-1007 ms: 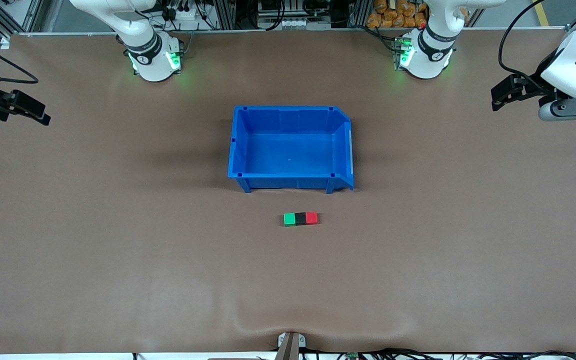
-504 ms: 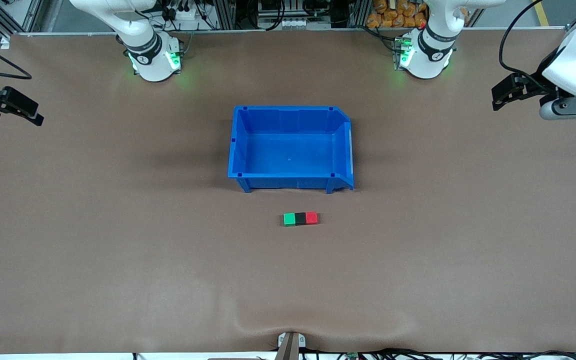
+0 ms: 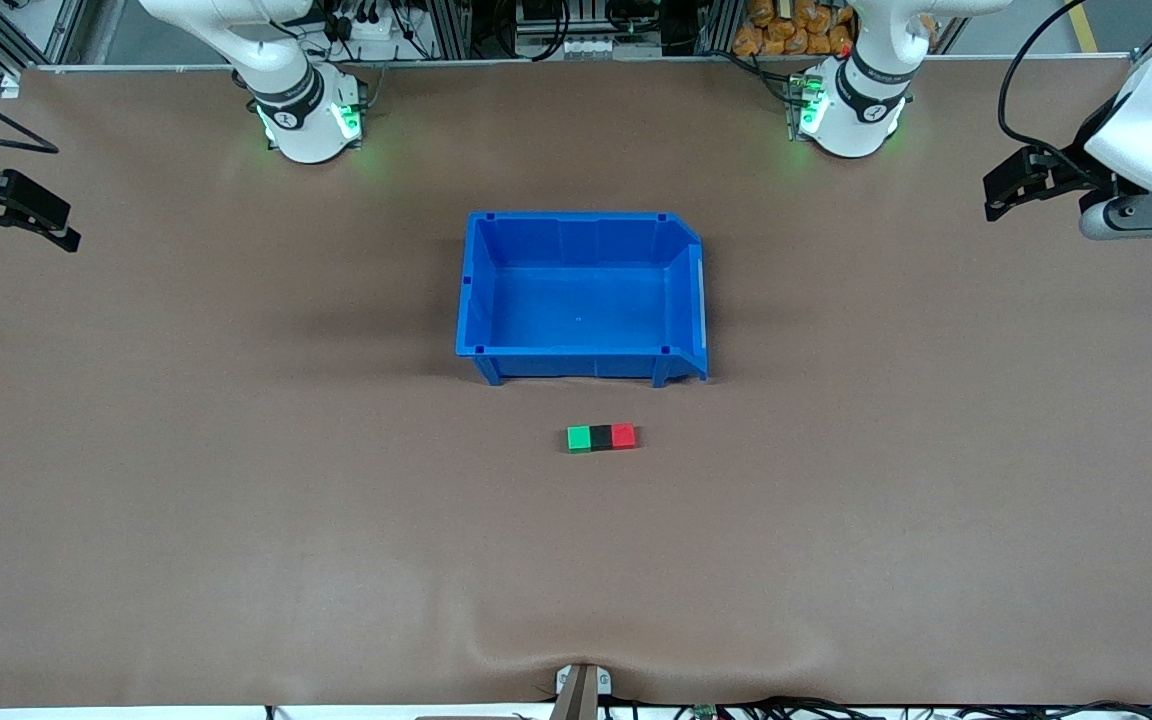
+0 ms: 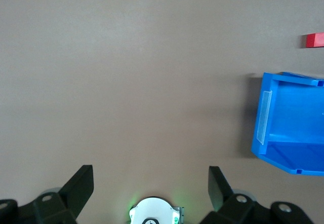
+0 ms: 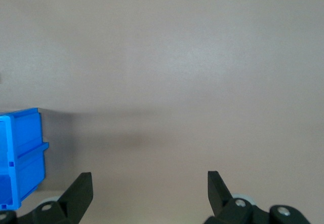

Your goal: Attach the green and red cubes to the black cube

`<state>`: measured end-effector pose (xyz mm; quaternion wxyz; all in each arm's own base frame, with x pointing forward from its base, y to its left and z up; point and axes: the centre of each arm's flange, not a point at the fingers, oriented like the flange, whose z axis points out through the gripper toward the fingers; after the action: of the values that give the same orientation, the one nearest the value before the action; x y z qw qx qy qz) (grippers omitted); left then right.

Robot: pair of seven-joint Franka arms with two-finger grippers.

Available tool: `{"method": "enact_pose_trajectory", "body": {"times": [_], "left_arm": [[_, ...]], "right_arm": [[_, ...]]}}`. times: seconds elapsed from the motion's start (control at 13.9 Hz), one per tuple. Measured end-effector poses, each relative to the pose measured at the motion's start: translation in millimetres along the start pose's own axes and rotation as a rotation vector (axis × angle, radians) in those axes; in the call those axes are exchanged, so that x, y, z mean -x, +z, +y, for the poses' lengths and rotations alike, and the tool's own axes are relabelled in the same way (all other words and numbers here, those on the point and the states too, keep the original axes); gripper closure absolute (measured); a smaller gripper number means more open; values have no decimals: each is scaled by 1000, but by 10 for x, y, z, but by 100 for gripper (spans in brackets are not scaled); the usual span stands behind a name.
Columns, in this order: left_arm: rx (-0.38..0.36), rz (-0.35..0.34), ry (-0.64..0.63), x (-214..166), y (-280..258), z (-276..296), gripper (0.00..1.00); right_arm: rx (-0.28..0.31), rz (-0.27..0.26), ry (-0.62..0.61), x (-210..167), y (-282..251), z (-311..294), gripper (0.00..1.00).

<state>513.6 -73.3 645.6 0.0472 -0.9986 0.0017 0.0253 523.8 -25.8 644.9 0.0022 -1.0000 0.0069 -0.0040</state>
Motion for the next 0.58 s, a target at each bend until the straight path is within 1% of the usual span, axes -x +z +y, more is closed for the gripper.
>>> {"method": "enact_pose_trajectory", "body": {"times": [0.58], "left_arm": [[0,1,0,0,-2,0,0]], "right_arm": [[3,-3,9,-44,31,49,0]]}}
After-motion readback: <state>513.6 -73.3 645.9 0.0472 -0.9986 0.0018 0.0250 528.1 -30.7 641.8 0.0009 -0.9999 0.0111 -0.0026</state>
